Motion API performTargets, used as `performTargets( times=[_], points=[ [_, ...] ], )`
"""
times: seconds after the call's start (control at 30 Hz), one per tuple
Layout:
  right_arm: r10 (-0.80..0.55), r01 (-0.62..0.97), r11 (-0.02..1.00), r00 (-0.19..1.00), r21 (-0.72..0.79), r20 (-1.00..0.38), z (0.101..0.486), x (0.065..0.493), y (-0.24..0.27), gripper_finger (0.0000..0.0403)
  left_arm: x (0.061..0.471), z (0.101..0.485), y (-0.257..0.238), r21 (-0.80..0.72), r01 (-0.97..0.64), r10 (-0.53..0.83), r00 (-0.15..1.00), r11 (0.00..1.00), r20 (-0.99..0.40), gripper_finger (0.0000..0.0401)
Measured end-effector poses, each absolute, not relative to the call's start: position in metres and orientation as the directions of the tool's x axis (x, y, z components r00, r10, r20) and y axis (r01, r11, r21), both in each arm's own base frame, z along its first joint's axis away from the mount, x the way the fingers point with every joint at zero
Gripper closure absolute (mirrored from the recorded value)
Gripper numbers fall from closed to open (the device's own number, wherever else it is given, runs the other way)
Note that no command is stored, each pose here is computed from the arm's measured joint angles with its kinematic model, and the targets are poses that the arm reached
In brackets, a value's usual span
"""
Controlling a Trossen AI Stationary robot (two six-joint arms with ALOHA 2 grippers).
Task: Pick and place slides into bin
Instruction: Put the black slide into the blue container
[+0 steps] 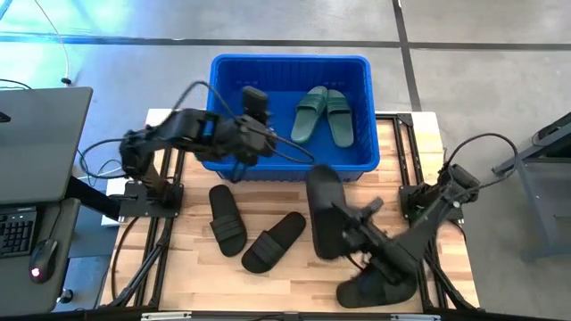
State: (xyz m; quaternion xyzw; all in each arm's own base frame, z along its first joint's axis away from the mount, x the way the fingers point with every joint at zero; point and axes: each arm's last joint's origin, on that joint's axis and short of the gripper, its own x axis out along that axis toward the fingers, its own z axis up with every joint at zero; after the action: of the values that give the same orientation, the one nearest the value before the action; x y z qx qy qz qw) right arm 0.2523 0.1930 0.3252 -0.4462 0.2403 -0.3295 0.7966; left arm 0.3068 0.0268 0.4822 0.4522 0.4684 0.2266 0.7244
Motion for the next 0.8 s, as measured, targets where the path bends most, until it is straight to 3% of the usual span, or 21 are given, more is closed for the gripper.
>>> performTargets(
  times=[0.27,0.4,0.5,0.57,0.63,0.73,0.8],
  points=[
    [-0.916,0.386,0.239,0.394,-0.891,-0.075,0.346,0.286,0.093,0.0402,0.258,0.510,0.044,0.743,-0.073,0.645,0.559,0.665,-0.522,0.0318],
    [-0.965,0.372,0.182,0.246,-0.910,-0.092,0.356,0.293,0.044,0.0402,0.245,0.513,0.060,0.727,-0.114,0.658,0.535,0.677,-0.530,0.0317],
    [-0.963,0.305,0.254,0.171,-0.918,-0.210,0.358,0.304,0.010,0.0402,0.241,0.514,0.071,0.730,-0.144,0.685,0.502,0.668,-0.528,0.0316],
    [-0.927,0.259,0.365,0.189,-0.894,-0.324,0.359,0.319,-0.013,0.0403,0.239,0.514,0.079,0.734,-0.157,0.701,0.480,0.661,-0.528,0.0316],
    [-0.865,0.227,0.475,0.296,-0.850,-0.405,0.365,0.337,-0.036,0.0403,0.238,0.513,0.083,0.732,-0.158,0.701,0.475,0.663,-0.532,0.0316],
    [-0.756,0.250,0.559,0.546,-0.790,-0.362,0.386,0.357,-0.074,0.0403,0.238,0.512,0.086,0.713,-0.148,0.677,0.490,0.685,-0.549,0.0316],
    [-0.735,0.302,0.543,0.623,-0.784,-0.268,0.398,0.362,-0.097,0.0403,0.238,0.511,0.086,0.707,-0.135,0.667,0.490,0.695,-0.562,0.0316]
  ],
)
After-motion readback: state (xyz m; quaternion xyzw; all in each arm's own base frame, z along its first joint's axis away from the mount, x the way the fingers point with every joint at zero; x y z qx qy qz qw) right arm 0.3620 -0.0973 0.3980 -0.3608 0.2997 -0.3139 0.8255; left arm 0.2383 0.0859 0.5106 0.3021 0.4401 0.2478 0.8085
